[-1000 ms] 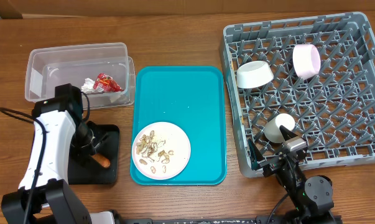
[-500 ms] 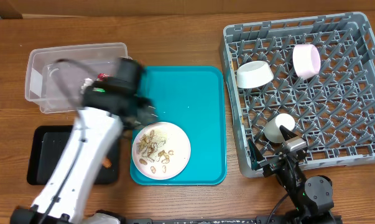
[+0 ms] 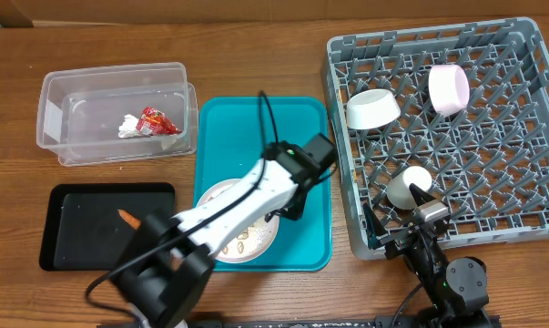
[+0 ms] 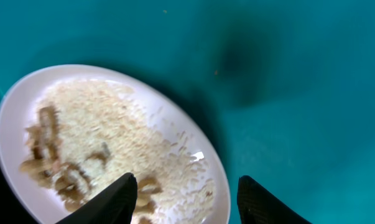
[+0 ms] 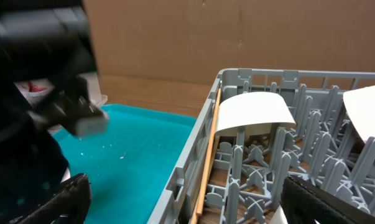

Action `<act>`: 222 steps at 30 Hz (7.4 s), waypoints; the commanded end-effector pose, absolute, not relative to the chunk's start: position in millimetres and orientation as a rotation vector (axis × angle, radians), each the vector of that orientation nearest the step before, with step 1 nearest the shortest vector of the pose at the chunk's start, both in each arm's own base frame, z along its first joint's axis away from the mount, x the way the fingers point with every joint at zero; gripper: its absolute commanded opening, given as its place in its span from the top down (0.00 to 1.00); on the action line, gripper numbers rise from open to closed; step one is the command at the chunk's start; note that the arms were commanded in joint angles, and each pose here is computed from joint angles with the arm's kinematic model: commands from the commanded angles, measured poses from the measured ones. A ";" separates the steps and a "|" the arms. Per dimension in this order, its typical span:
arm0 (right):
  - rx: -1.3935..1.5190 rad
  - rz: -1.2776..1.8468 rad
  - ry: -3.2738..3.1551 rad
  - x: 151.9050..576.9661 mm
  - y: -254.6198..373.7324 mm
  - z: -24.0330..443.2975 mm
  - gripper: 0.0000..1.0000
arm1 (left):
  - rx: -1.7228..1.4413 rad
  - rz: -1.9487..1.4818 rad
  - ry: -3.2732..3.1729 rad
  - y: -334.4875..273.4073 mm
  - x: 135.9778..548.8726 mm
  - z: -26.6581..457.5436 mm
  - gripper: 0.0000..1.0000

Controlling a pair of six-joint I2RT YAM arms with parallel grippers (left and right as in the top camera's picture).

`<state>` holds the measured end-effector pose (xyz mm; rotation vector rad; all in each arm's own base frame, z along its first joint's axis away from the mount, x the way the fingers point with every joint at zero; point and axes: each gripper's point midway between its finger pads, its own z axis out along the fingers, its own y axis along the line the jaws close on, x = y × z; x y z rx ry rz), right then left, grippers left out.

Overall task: Sort waste into correct bins and load items into the dishwasher
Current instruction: 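Grasp the rim of the white scrap plate with the left gripper, then lift the plate and carry it over the black tray, then tilt the plate with the left gripper to dump scraps onto black tray, then carry the empty plate into the dish rack's left side and release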

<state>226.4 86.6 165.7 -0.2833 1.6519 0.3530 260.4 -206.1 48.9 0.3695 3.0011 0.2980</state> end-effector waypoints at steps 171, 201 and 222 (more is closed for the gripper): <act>-0.280 0.357 1.637 226.2 86.2 168.2 0.00 | -0.485 -0.974 1.965 57.4 218.7 212.7 0.96; -0.279 0.357 1.637 226.2 86.2 168.3 0.00 | 0.386 -1.261 1.892 -134.1 307.8 358.7 0.96; -0.280 0.357 1.637 226.2 86.2 168.2 0.00 | 0.151 -1.802 1.824 -342.8 404.5 280.5 0.96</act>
